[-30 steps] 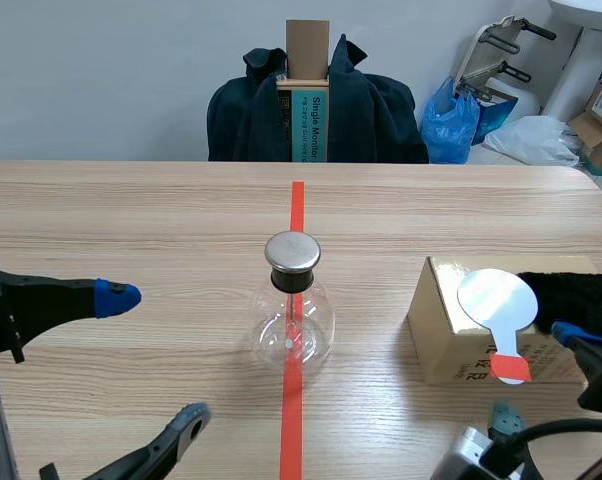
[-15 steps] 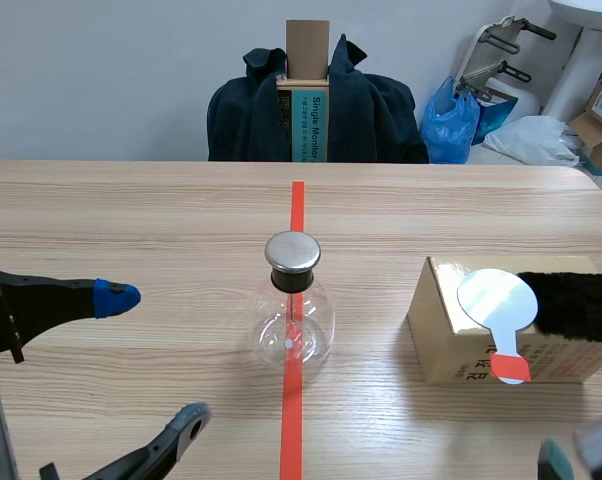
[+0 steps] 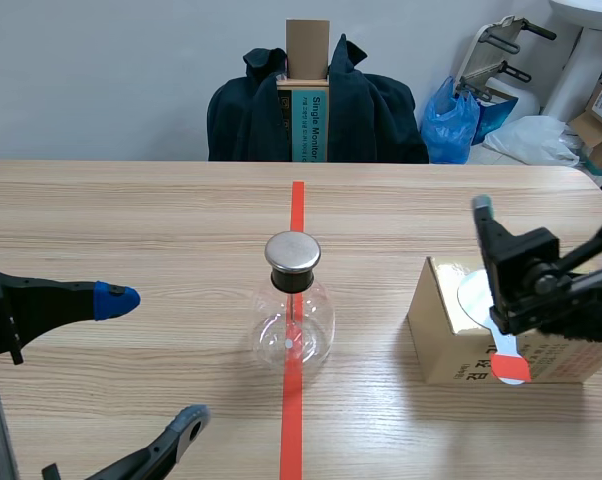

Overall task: Do the electroscope experiment.
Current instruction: 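Return to the home posture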

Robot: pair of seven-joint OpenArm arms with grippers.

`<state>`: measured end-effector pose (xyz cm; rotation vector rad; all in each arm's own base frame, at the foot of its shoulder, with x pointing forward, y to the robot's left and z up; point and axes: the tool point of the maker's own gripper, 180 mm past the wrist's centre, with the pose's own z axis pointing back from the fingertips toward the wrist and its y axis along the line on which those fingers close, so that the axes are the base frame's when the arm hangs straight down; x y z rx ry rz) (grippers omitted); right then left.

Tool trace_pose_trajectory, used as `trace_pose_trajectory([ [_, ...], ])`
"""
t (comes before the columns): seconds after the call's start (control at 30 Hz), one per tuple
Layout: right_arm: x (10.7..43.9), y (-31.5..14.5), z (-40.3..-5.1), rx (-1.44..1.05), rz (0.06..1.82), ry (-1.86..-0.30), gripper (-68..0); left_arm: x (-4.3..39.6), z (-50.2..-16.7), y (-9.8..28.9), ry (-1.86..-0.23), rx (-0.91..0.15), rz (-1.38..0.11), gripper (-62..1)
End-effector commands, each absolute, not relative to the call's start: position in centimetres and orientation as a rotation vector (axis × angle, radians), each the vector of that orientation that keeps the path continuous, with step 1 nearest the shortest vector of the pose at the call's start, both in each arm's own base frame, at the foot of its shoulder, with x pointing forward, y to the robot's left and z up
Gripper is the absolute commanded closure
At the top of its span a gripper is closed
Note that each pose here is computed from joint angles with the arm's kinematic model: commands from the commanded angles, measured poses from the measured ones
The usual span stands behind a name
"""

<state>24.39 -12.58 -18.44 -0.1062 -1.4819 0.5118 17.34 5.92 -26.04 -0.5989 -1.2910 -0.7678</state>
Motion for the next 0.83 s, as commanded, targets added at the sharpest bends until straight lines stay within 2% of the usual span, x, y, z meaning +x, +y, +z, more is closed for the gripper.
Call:
trace_pose_trajectory([
  [0.0,24.7,-11.9,-18.1,-0.069,0.536,-1.493,-60.8,17.3,-25.6,5.6,-1.309,-0.619,-0.753,-62.3],
  [0.1,24.5,-10.2,-18.9,0.012,0.619,-1.444,-62.2,17.3,-25.6,5.6,-1.305,-0.617,-0.754,-62.3],
  [0.33,24.4,-8.9,-18.8,0.081,0.671,-1.440,-64.8,17.3,-25.7,5.6,-1.305,-0.616,-0.758,-62.3],
  [0.57,24.2,-8.8,-19.7,0.173,0.588,-1.369,-66.9,17.3,-25.6,5.6,-1.306,-0.616,-0.758,-62.3],
  [0.8,24.0,-8.7,-20.2,0.179,0.596,-1.341,-66.9,17.5,-25.5,5.6,-1.314,-0.616,-0.759,-62.3],
])
